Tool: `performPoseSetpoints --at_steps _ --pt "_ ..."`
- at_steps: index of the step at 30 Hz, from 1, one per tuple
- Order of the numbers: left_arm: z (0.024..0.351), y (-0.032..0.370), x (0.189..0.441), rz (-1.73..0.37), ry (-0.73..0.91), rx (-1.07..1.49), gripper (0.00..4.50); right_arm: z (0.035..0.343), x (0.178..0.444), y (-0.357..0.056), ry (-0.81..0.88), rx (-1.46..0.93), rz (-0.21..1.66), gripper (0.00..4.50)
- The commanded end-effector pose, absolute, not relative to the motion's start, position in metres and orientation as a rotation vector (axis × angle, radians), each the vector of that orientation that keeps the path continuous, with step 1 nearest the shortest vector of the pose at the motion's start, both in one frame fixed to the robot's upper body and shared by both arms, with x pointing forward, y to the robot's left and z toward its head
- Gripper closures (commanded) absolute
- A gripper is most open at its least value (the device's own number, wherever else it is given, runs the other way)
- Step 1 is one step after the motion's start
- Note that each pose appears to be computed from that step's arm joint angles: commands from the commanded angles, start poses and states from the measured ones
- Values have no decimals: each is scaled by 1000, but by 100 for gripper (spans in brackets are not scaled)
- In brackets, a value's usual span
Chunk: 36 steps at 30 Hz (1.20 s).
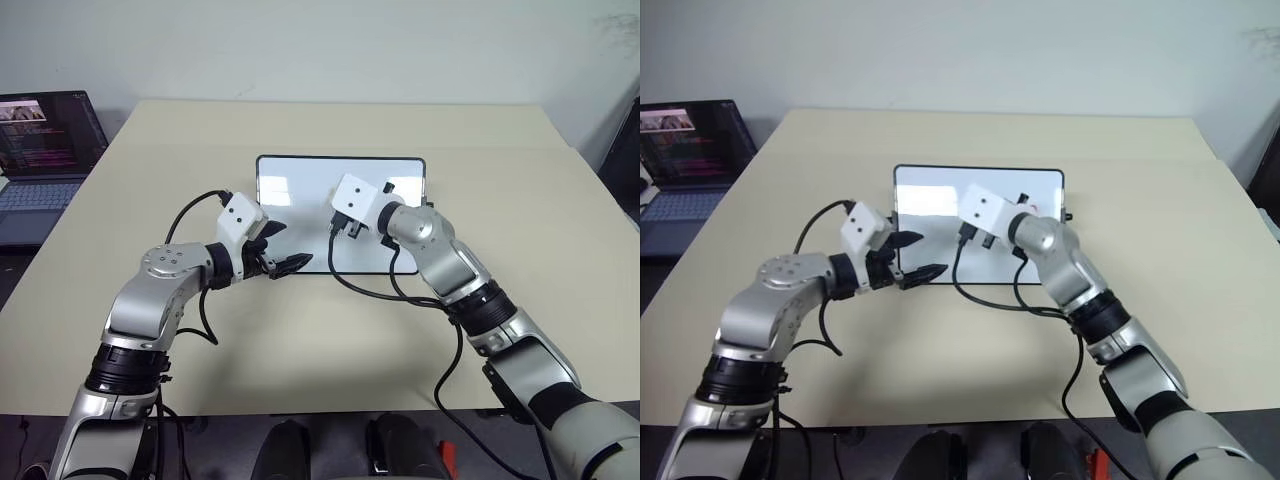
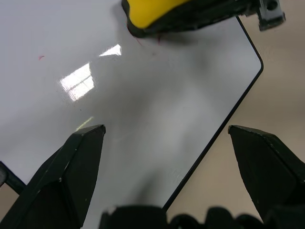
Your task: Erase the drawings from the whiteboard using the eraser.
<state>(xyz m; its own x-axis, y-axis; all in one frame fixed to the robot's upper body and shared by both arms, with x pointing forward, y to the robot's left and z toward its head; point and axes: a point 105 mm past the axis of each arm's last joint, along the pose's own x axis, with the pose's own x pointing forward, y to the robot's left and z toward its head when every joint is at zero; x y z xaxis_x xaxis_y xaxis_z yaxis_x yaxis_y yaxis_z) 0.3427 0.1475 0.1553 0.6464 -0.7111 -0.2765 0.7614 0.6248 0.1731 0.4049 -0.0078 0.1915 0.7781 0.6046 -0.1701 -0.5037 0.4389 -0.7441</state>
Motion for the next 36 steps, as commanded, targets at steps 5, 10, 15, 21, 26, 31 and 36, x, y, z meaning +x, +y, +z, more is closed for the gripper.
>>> performPoseSetpoints --at_steps 5,10,15,21,26,31,36 --pt "165 145 340 -857 149 293 0 149 391 -20 46 -981 848 324" --pt "165 144 339 -858 148 290 0 175 406 -21 -58 -992 730 324" --pt "165 144 339 -859 147 289 0 184 414 -29 -77 -986 674 324" --pt "165 143 338 -861 149 286 0 142 394 -47 119 -996 828 324" --pt "165 143 339 -863 149 286 0 151 398 -51 78 -977 765 324" --pt "165 142 340 -867 149 287 0 193 417 -49 -83 -926 604 324" --pt "166 143 339 -866 148 289 0 188 417 -46 -69 -925 626 324"
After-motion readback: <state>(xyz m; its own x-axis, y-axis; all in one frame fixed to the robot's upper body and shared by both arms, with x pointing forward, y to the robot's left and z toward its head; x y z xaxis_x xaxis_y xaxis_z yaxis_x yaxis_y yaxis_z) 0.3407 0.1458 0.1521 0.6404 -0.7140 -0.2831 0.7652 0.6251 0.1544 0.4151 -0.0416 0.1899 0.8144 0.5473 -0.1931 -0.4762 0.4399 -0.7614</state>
